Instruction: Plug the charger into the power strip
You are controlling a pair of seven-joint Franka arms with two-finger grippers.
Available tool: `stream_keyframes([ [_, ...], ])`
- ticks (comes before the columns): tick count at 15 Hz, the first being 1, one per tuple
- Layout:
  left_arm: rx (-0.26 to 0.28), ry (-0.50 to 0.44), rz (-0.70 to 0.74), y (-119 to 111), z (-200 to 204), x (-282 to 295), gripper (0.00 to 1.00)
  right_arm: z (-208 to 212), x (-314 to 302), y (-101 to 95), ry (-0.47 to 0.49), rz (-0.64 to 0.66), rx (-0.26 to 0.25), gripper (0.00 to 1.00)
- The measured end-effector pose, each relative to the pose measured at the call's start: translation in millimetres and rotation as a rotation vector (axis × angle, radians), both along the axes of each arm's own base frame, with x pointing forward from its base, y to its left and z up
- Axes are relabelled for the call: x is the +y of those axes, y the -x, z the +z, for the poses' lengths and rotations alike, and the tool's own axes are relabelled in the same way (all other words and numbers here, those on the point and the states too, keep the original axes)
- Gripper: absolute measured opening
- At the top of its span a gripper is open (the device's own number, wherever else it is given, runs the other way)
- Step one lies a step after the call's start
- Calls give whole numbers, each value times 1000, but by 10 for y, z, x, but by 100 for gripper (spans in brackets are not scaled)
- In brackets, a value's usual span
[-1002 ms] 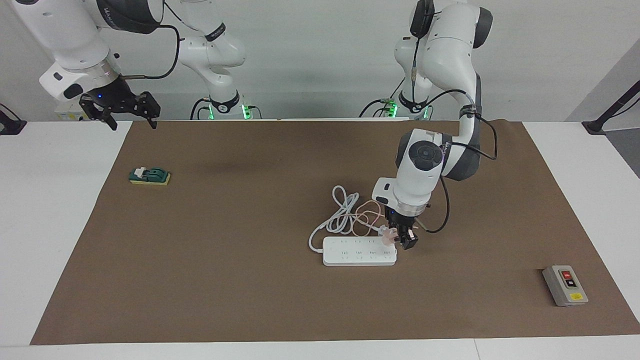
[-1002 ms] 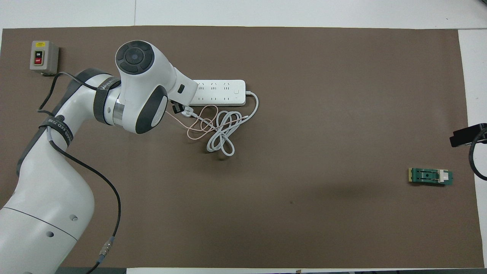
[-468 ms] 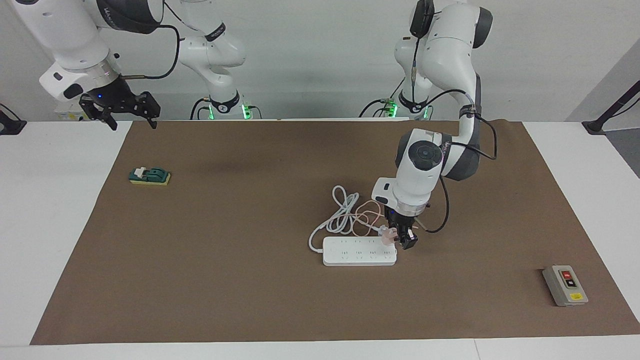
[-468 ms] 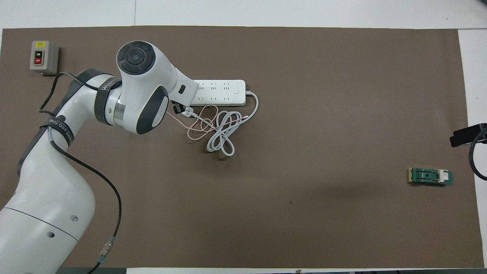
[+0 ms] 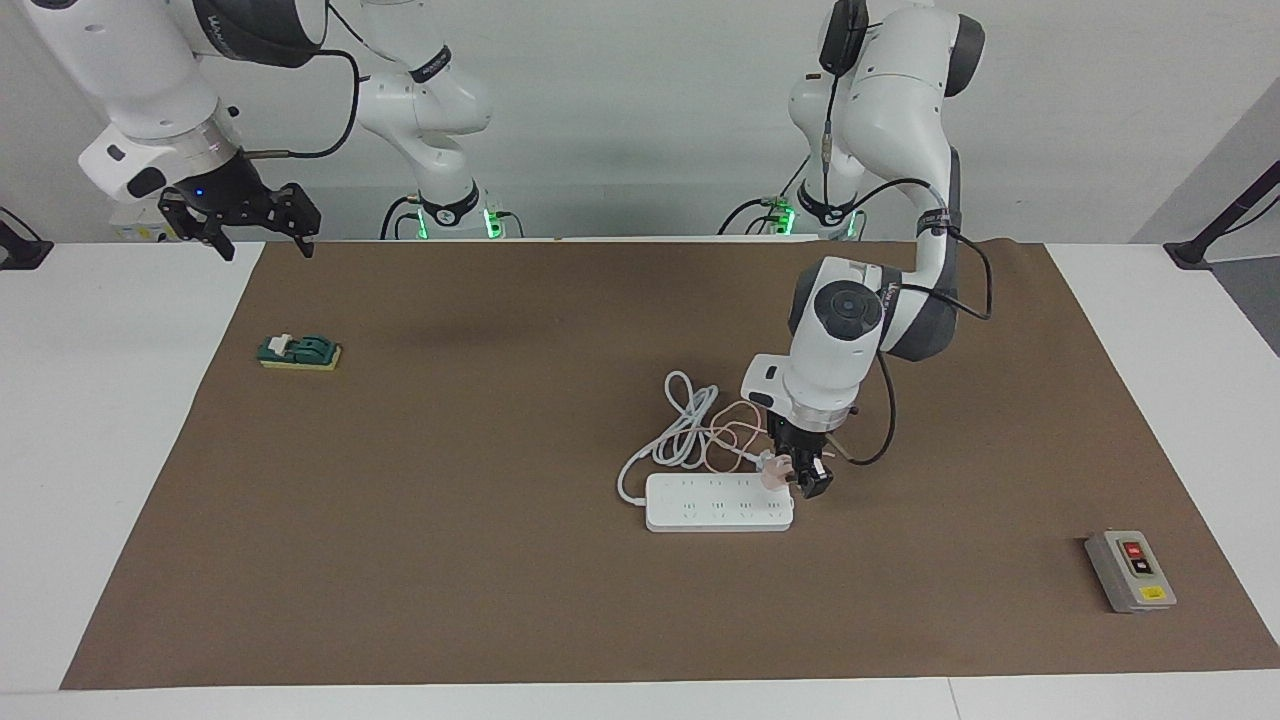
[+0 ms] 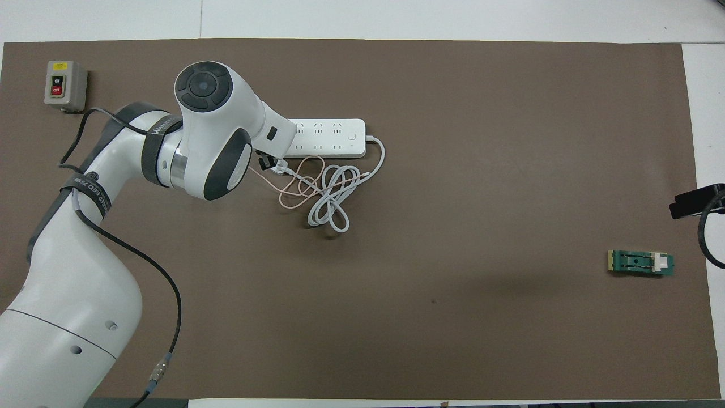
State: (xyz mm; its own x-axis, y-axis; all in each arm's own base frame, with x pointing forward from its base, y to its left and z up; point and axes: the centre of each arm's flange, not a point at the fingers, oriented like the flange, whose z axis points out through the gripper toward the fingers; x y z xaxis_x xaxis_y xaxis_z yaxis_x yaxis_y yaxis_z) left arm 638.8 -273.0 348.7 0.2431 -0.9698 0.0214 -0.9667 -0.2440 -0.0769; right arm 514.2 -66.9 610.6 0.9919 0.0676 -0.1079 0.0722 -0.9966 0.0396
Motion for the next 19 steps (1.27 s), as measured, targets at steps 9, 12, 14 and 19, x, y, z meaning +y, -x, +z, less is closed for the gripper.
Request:
stream_keyframes([
  [9, 0, 0, -1, 4, -1, -3, 35, 0, 0, 0, 0, 0, 0, 100],
  [12, 1, 0, -3, 8, 0, -7, 35, 0, 0, 0, 0, 0, 0, 100],
  [14, 1, 0, -7, 11, 0, -8, 35, 0, 0, 0, 0, 0, 0, 100],
  [19, 2, -2, -36, 25, -8, -23, 35, 0, 0, 0, 0, 0, 0, 100],
])
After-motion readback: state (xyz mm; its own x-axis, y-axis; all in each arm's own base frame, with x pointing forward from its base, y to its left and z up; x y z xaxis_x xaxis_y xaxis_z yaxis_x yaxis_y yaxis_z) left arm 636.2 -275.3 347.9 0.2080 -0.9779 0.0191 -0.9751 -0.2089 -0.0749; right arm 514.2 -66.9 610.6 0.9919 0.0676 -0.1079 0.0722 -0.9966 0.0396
